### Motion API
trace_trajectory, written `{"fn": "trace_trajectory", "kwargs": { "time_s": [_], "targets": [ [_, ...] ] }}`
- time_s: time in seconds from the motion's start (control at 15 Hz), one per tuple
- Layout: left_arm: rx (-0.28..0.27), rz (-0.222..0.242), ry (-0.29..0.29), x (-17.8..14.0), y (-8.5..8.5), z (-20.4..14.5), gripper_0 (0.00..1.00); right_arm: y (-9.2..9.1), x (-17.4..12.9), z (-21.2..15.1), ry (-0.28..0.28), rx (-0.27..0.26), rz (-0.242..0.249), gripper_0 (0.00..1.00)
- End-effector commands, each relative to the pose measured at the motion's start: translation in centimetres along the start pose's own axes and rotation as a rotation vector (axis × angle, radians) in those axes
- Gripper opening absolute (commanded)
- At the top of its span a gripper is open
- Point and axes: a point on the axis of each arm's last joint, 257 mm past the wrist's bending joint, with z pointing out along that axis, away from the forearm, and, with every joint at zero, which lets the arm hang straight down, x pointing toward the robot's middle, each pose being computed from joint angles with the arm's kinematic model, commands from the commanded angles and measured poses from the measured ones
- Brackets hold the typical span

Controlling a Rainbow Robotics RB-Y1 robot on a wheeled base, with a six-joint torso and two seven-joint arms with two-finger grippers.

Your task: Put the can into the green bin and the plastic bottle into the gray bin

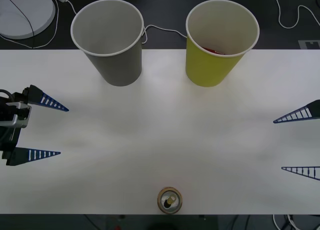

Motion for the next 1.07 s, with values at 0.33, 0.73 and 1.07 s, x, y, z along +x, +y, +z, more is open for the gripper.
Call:
{"fn": "trace_trajectory", "kwargs": {
  "time_s": [0.33, 0.73, 1.07],
  "targets": [
    [0.000, 0.000, 0.000, 0.0, 0.0, 0.0, 1.00, 3.7, 1.4, 2.0, -0.166, -0.025, 0.025, 1.00],
    [0.000, 0.000, 0.000, 0.0, 0.0, 0.0, 1.00, 5.6, 2.6, 4.3, -0.248, -0.015, 0.011, 1.00],
    [0.000, 0.000, 0.000, 0.0, 0.0, 0.0, 1.00, 6.1, 3.7, 6.9, -0.318, -0.002, 0.046, 1.00]
  ]
}}
